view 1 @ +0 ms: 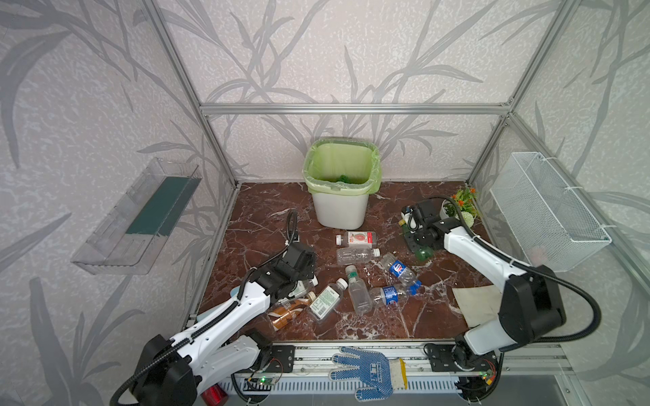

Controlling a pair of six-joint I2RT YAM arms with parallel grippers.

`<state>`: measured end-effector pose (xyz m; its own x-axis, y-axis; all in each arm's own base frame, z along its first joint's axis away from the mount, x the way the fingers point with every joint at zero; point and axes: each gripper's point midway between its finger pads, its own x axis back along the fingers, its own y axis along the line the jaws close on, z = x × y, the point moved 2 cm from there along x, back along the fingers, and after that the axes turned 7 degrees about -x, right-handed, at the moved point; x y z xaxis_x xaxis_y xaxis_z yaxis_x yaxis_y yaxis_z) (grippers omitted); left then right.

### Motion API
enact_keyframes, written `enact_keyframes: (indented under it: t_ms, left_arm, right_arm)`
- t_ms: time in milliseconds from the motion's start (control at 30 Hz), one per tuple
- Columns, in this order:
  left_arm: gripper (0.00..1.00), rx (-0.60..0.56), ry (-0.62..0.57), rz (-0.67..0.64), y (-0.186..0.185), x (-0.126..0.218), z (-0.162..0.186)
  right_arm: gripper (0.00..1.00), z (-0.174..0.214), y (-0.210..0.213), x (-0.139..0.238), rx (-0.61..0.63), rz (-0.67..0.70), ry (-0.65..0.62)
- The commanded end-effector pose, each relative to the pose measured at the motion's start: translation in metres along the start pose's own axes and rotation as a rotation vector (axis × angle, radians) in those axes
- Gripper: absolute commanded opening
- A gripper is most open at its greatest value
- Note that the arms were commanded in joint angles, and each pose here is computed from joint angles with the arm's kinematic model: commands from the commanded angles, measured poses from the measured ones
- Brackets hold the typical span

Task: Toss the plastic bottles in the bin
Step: 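Grasp the yellow-capped green bottle with the right gripper and lift it, then carry the green bottle over the bin and open the right gripper, then lower the right gripper back toward the clear bottles near the pile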

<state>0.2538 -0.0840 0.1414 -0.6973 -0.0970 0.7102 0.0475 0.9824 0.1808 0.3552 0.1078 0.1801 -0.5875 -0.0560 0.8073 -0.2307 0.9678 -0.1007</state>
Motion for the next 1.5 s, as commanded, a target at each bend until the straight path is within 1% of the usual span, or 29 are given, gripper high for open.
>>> enact_keyframes:
  t_ms: [0,67,167,233,267,333,367,433,500,567,600,633,667,700,733,800,833,900,967,1100,1200,1267,1400,1467]
  left_arm:
    - [0.99,0.038,-0.012,-0.045,0.01,-0.002,0.001]
    - [0.99,0.058,-0.013,-0.048,0.012,-0.004,0.002]
    - [0.99,0.084,-0.002,-0.031,0.013,-0.007,0.004]
    - [0.99,0.089,0.005,-0.017,0.012,-0.009,0.005]
    - [0.99,0.09,0.005,-0.012,0.011,-0.009,0.004]
    - [0.99,0.09,0.007,0.0,0.009,-0.009,0.003]
    - [0.99,0.094,0.007,0.008,0.008,-0.008,0.003]
    - [0.99,0.101,0.002,0.017,0.007,-0.008,0.002]
    - [0.99,0.109,-0.004,0.025,0.006,-0.008,0.001]
    - [0.99,0.114,-0.006,0.039,0.004,-0.008,0.0]
    - [0.99,0.113,-0.005,0.043,0.003,-0.008,0.0]
    - [0.99,0.112,-0.002,0.045,0.002,-0.008,0.0]
    - [0.99,0.108,0.003,0.044,0.002,-0.008,0.001]
    - [0.99,0.108,0.01,0.043,0.003,-0.008,0.002]
    - [0.99,0.107,0.013,0.036,0.004,-0.007,0.003]
    - [0.99,0.108,0.013,0.031,0.006,-0.007,0.005]
    - [0.99,0.111,0.01,0.031,0.006,-0.006,0.005]
    - [0.99,0.113,0.005,0.033,0.007,-0.005,0.005]
    - [0.99,0.11,-0.001,0.035,0.007,-0.004,0.004]
    - [0.99,0.1,-0.023,0.054,0.003,-0.003,-0.001]
    - [0.99,0.094,-0.032,0.078,-0.001,-0.003,-0.003]
    - [0.99,0.085,-0.038,0.096,-0.005,-0.004,-0.004]
    - [0.99,0.077,-0.043,0.109,-0.008,-0.004,-0.005]
    - [0.99,0.075,-0.049,0.115,-0.009,-0.003,-0.005]
  right_arm:
    - [0.55,-0.079,0.001,0.106,-0.015,-0.089,-0.428]
    - [0.55,-0.113,-0.002,0.179,-0.077,-0.144,-0.709]
    - [0.54,-0.146,-0.007,0.271,-0.155,-0.24,-0.998]
    - [0.54,-0.163,-0.005,0.307,-0.189,-0.323,-1.124]
    - [0.54,-0.172,-0.001,0.317,-0.203,-0.372,-1.168]
    - [0.54,-0.191,0.01,0.32,-0.229,-0.466,-1.196]
    - [0.54,-0.203,0.02,0.314,-0.232,-0.521,-1.188]
    - [0.55,-0.226,0.046,0.286,-0.227,-0.6,-1.125]
    - [0.57,-0.246,0.082,0.243,-0.19,-0.668,-1.002]
    - [0.62,-0.261,0.124,0.195,-0.115,-0.724,-0.844]
    - [0.68,-0.266,0.14,0.172,-0.079,-0.723,-0.775]
    - [0.71,-0.27,0.149,0.154,-0.047,-0.697,-0.717]
    - [0.76,-0.277,0.144,0.148,-0.065,-0.64,-0.695]
    - [0.86,-0.283,0.137,0.149,-0.085,-0.602,-0.696]
    - [0.92,-0.289,0.129,0.159,-0.108,-0.579,-0.727]
    - [1.0,-0.294,0.117,0.189,-0.139,-0.569,-0.855]
    - [0.99,-0.295,0.11,0.21,-0.153,-0.571,-0.941]
    - [0.99,-0.289,0.098,0.244,-0.176,-0.576,-1.035]
    - [0.99,-0.281,0.091,0.261,-0.176,-0.567,-1.051]
    - [0.99,-0.255,0.079,0.267,-0.181,-0.523,-1.061]
    - [0.99,-0.228,0.071,0.255,-0.185,-0.482,-1.018]
    - [0.99,-0.205,0.068,0.236,-0.162,-0.438,-0.954]
    - [0.99,-0.147,0.062,0.179,-0.127,-0.347,-0.75]
    - [0.99,-0.111,0.059,0.149,-0.119,-0.311,-0.649]
